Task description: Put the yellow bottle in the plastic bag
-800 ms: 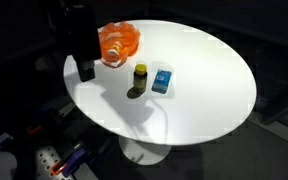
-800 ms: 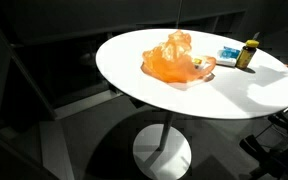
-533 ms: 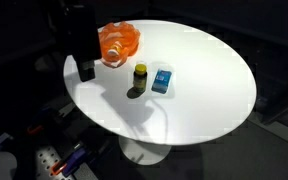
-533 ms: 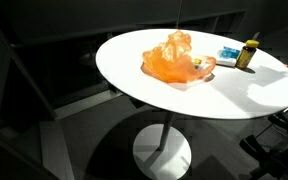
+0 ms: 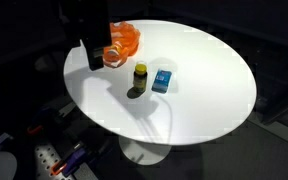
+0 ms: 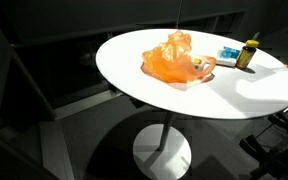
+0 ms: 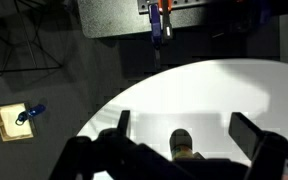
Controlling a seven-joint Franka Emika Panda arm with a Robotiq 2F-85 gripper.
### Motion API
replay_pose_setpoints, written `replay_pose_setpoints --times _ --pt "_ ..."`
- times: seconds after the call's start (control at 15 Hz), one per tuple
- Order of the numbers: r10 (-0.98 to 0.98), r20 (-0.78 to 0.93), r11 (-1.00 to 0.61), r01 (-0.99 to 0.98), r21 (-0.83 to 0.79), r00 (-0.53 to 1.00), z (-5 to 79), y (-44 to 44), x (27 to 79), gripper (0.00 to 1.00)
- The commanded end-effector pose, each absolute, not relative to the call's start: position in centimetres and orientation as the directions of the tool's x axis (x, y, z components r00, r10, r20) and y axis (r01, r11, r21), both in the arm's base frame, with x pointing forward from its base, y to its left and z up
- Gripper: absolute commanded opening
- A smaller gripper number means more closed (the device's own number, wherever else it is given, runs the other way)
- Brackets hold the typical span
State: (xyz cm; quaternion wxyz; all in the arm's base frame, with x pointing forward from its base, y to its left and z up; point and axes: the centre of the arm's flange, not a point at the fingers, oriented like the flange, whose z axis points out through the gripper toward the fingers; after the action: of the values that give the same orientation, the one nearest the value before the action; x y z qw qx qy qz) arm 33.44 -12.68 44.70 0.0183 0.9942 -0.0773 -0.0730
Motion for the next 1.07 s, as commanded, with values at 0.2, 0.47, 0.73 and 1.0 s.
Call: replay_pose_setpoints --times 0.2,0.47,0.73,1.0 --pt "-0.180 -0.161 -0.983 -0.171 0.067 0.970 43.8 -13.5 40.6 1.00" --pt "-0.150 -0.163 -0.989 -0.144 0.044 0.975 40.1 -13.6 42.8 1.00" --pt "-0.154 -0.130 -0.988 -0.157 -0.009 0.979 37.4 -13.3 44.2 1.00" --pt "-0.167 -0.148 -0.986 -0.167 0.007 0.975 37.0 -13.0 43.4 1.00"
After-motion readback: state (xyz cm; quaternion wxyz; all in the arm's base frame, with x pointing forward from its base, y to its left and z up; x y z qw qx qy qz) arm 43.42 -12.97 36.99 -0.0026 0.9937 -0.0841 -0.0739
